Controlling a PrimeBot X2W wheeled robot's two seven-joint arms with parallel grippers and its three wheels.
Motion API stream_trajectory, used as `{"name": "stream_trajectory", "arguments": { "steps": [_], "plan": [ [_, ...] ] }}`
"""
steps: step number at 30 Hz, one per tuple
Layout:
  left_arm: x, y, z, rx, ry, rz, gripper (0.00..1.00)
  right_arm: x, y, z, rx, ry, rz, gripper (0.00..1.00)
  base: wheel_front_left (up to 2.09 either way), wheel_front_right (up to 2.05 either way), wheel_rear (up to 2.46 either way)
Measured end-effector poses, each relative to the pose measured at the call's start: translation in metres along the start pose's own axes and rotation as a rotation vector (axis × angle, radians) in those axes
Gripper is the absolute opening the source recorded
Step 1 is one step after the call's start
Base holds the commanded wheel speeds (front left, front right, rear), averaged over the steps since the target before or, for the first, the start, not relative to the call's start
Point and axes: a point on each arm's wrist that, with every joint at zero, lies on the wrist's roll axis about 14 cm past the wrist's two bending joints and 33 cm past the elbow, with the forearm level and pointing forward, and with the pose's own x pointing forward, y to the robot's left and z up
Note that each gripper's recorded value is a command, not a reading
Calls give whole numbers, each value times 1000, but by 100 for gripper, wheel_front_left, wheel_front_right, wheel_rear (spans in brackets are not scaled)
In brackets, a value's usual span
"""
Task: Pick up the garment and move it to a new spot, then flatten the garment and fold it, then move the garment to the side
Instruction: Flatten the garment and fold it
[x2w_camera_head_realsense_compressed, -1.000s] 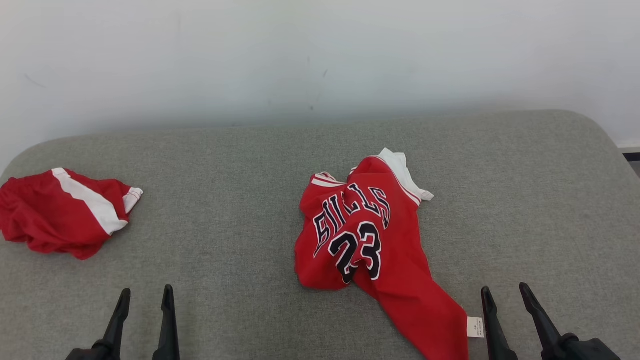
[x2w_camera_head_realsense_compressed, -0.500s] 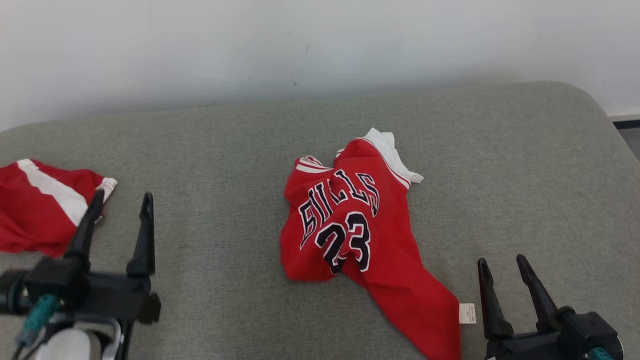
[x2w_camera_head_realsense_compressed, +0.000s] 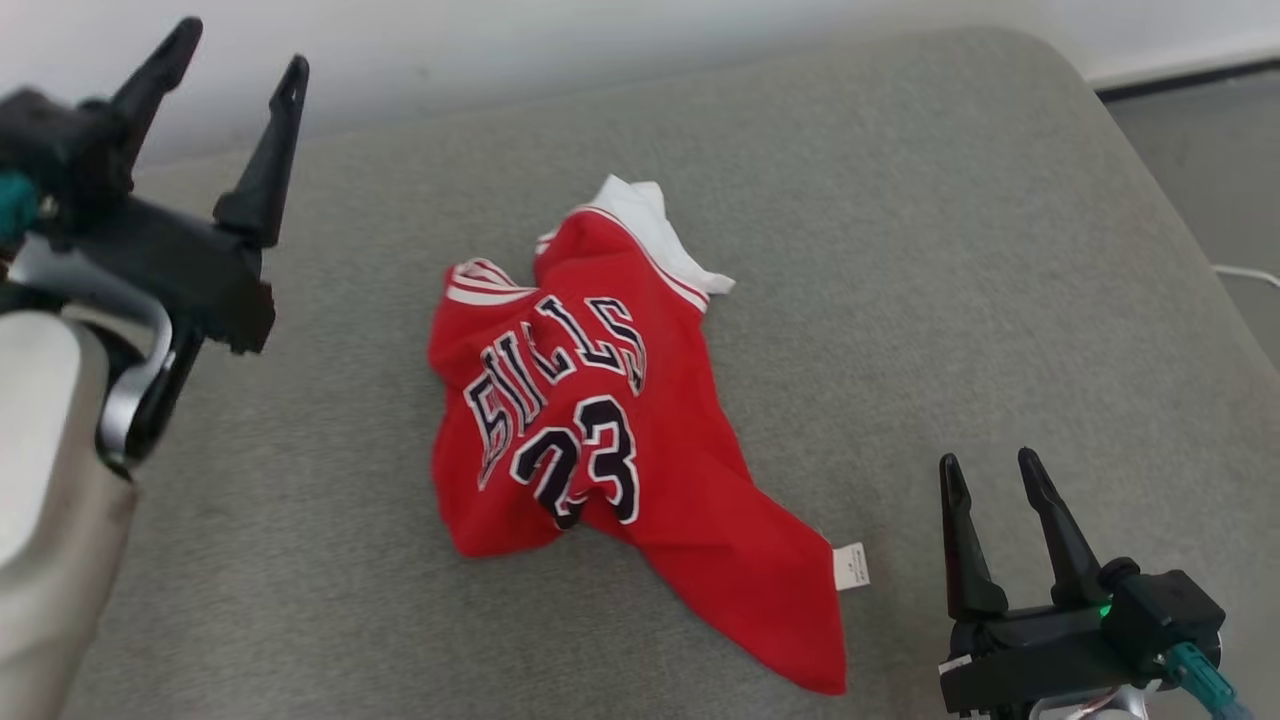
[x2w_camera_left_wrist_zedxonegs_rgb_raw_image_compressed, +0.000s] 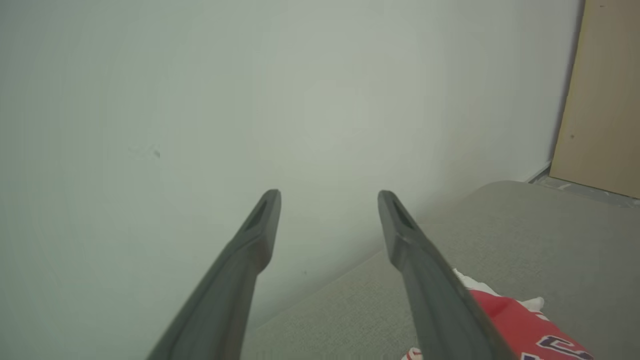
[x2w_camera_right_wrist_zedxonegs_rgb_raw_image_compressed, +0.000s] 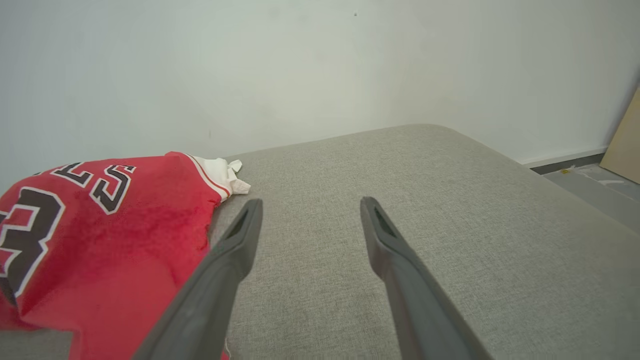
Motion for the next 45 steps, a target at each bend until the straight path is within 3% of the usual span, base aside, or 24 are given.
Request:
{"name": "stream_trajectory", "arguments": {
  "steps": [5, 11, 19, 28, 29, 30, 36, 45],
  "plan": [
    [30, -27, -49, -26, 155, -114, 100, 0, -14, -9, -2, 32, -48, 100, 0, 0, 0],
    [37, -50, -112, -49, 358, -196, 100, 3, -24, -12, -13, 44, -79, 100, 0, 0, 0],
    [15, -78, -199, -53, 669, -293, 100, 3, -37, -18, -22, 69, -118, 100, 0, 0, 0],
    [0, -88, -239, -77, 843, -327, 100, 2, -44, -21, -24, 81, -141, 100, 0, 0, 0],
    [1, -90, -239, -80, 847, -334, 14, 2, -45, -21, -25, 82, -144, 100, 0, 0, 0],
    [1, -90, -238, -78, 839, -338, 0, 3, -45, -21, -24, 81, -144, 100, 0, 0, 0],
    [8, -92, -220, -83, 743, -343, 0, 7, -40, -21, -16, 73, -127, 100, 0, 0, 0],
    [-9, -36, -182, -79, 606, -195, 0, 11, -23, -21, -25, 65, -70, 100, 0, 0, 0]
  ]
}}
